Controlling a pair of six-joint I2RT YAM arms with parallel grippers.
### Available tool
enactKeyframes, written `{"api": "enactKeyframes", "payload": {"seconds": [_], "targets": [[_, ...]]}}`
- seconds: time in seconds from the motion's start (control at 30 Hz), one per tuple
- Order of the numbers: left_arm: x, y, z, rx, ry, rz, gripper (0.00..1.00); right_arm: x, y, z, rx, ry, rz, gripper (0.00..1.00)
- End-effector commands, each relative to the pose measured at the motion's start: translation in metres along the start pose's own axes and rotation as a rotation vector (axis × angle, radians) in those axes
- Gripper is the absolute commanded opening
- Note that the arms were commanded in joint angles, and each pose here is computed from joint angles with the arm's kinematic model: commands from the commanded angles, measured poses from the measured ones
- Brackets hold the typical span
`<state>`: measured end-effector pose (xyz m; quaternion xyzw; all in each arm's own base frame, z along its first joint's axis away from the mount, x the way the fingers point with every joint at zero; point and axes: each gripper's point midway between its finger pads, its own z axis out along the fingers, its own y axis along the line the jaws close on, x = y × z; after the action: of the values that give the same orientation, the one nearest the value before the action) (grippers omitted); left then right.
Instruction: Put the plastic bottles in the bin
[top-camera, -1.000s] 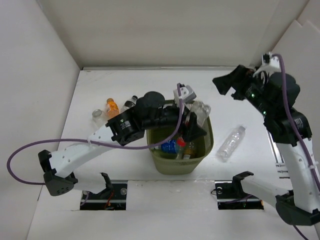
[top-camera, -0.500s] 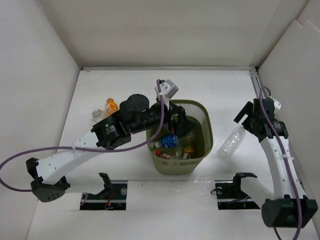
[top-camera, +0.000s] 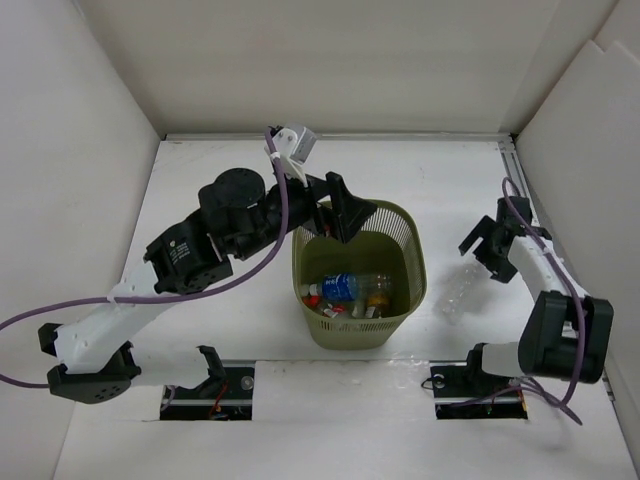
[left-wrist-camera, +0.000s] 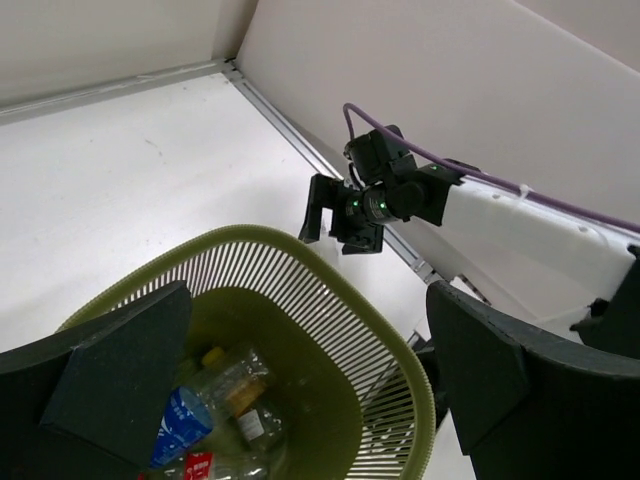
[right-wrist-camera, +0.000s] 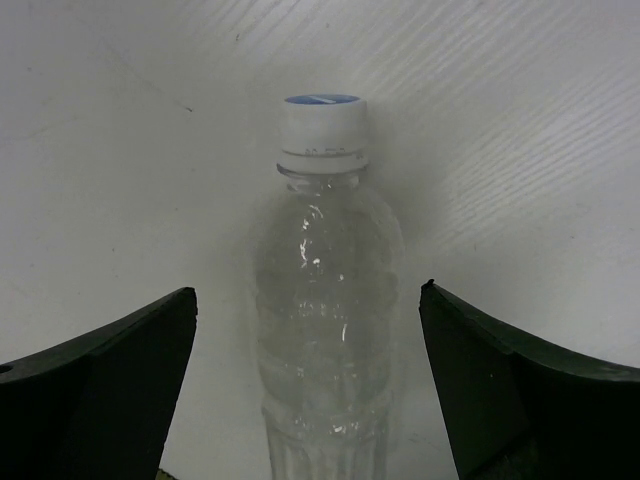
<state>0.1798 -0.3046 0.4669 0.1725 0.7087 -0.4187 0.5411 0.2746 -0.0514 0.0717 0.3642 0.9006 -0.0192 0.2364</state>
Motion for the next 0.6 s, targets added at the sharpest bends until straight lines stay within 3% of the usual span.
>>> {"api": "enactKeyframes", "payload": {"seconds": [0.0,0.1,0.13,0.23,0.27,0.3,0.47,0.57], "targets": [[-0.01,0.004,-0.004,-0.032,-0.022,-0.011,1.0,-0.006,0.016,0.019,-0.066,0.001,0.013,0.95],[-0.008,0.005,-0.004,-0.037,-0.012,0.002,1.0,0.01,0.015,0.039,-0.059,0.067,0.008,0.86],[-0.009,0.005,-0.006,-0.038,-0.011,0.002,1.0,0.01,0.018,0.042,-0.07,0.072,0.008,0.75],[-0.011,0.008,-0.003,-0.063,-0.007,0.024,1.0,0.015,0.016,0.047,-0.071,0.071,0.008,0.53],[-0.014,0.006,0.0,-0.061,-0.011,0.023,1.0,0.013,0.017,0.047,-0.076,0.062,0.009,0.21],[-0.016,0.005,0.002,-0.06,-0.013,0.033,1.0,0.009,0.017,0.046,-0.066,0.055,0.009,0.05],[-0.03,-0.018,0.023,0.034,-0.01,0.06,1.0,-0.042,0.044,-0.002,-0.153,-0.054,0.019,0.02],[-0.048,-0.03,0.037,0.118,-0.047,0.064,1.0,-0.094,0.08,-0.072,-0.324,-0.203,0.024,0.02]]}}
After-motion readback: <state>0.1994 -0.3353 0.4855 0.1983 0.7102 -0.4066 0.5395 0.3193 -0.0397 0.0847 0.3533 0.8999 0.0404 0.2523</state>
